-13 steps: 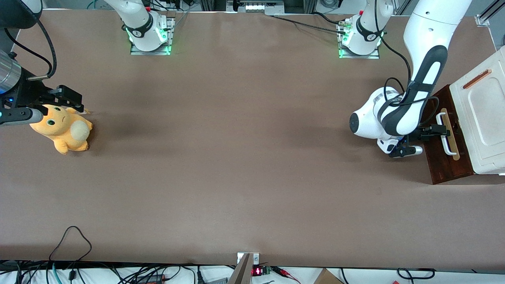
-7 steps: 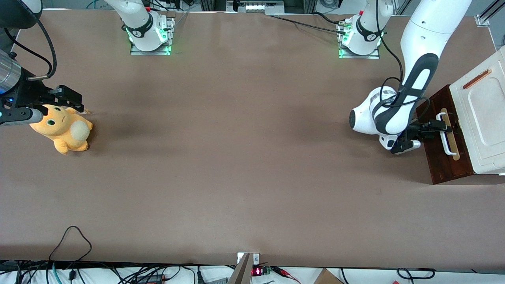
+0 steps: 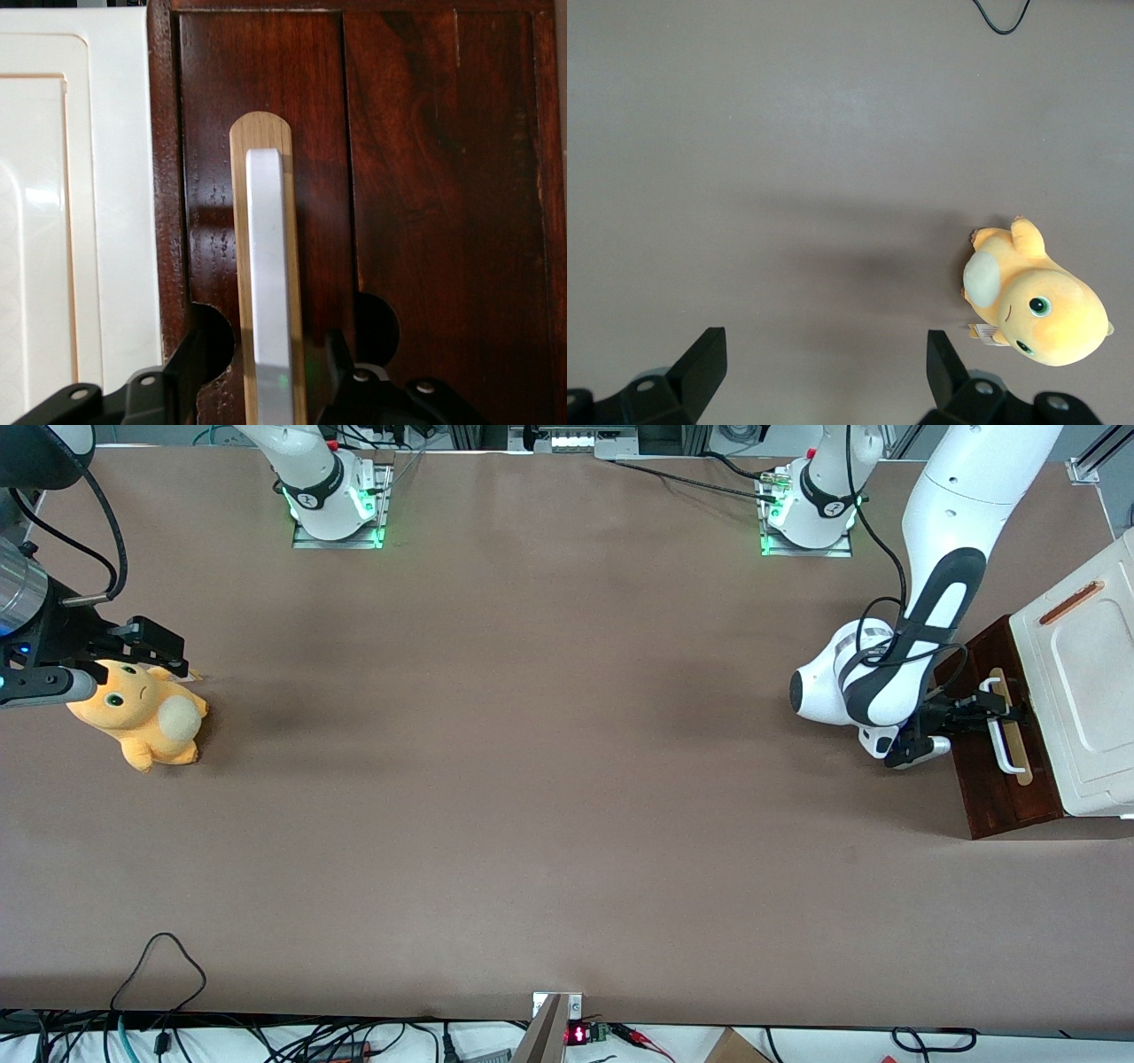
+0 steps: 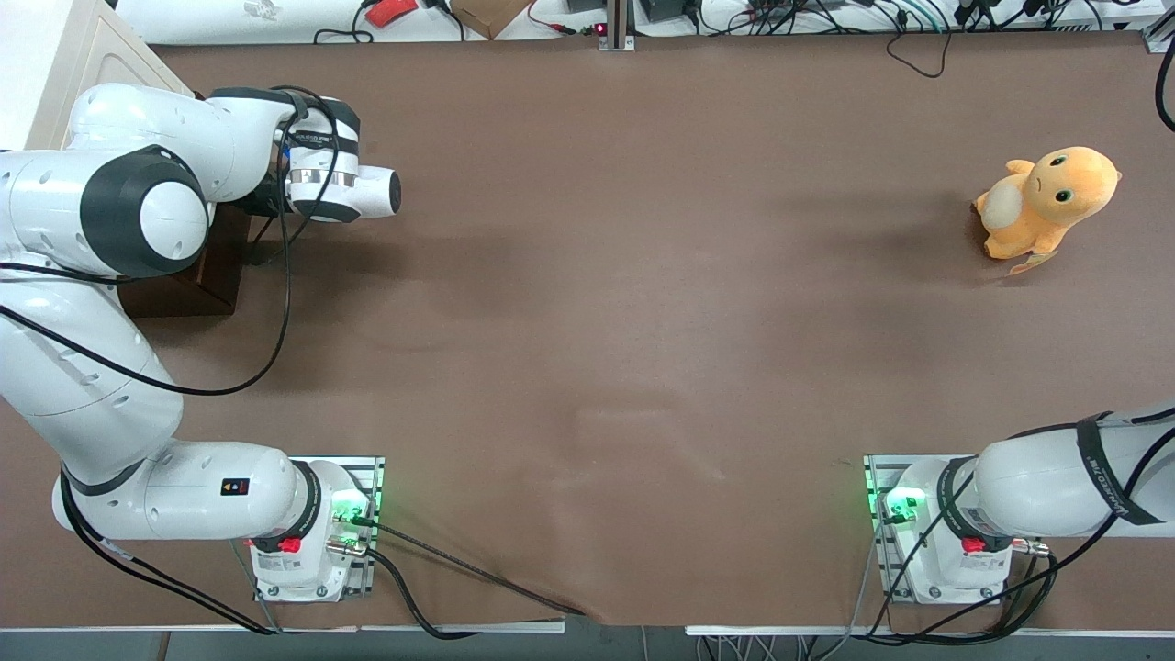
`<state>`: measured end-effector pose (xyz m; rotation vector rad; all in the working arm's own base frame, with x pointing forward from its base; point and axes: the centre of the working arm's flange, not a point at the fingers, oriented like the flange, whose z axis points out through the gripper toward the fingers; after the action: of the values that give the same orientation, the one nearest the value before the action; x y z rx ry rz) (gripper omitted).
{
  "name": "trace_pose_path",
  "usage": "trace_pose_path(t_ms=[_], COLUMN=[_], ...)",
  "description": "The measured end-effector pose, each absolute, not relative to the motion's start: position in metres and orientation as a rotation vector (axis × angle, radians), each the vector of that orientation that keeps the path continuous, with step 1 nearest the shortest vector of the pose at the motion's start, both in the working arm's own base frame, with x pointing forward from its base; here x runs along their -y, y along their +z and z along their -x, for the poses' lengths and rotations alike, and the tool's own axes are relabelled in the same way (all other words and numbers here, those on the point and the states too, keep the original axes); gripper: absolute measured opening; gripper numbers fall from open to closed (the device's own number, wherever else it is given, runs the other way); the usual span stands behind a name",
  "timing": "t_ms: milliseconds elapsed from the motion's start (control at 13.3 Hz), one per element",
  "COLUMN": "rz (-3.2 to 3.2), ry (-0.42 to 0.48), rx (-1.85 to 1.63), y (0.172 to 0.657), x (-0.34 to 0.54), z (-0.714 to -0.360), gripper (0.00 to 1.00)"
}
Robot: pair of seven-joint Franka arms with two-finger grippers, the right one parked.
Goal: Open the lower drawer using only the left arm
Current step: 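Align the open left gripper around the white drawer handle, then close the left gripper on the white drawer handle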
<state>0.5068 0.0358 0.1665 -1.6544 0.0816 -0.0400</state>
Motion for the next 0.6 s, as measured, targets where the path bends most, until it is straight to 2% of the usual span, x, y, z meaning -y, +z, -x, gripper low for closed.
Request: trace_pose_path(t_ms=[301, 451, 526, 602], rz=[1.653, 1.652, 1.652, 1.652], ry=[-0.036, -0.035, -0.035, -0.035], rx=[-0.076, -0.074, -0.074, -0.074], y=[0.1666, 0.1666, 0.1666, 0.1666], x=[-0.0392, -0.0405, -0.0404, -0.0404], z=[-0.5066, -0.5065, -0.5065, -0.5066], gripper=[0.58, 0.52, 0.43, 0.43])
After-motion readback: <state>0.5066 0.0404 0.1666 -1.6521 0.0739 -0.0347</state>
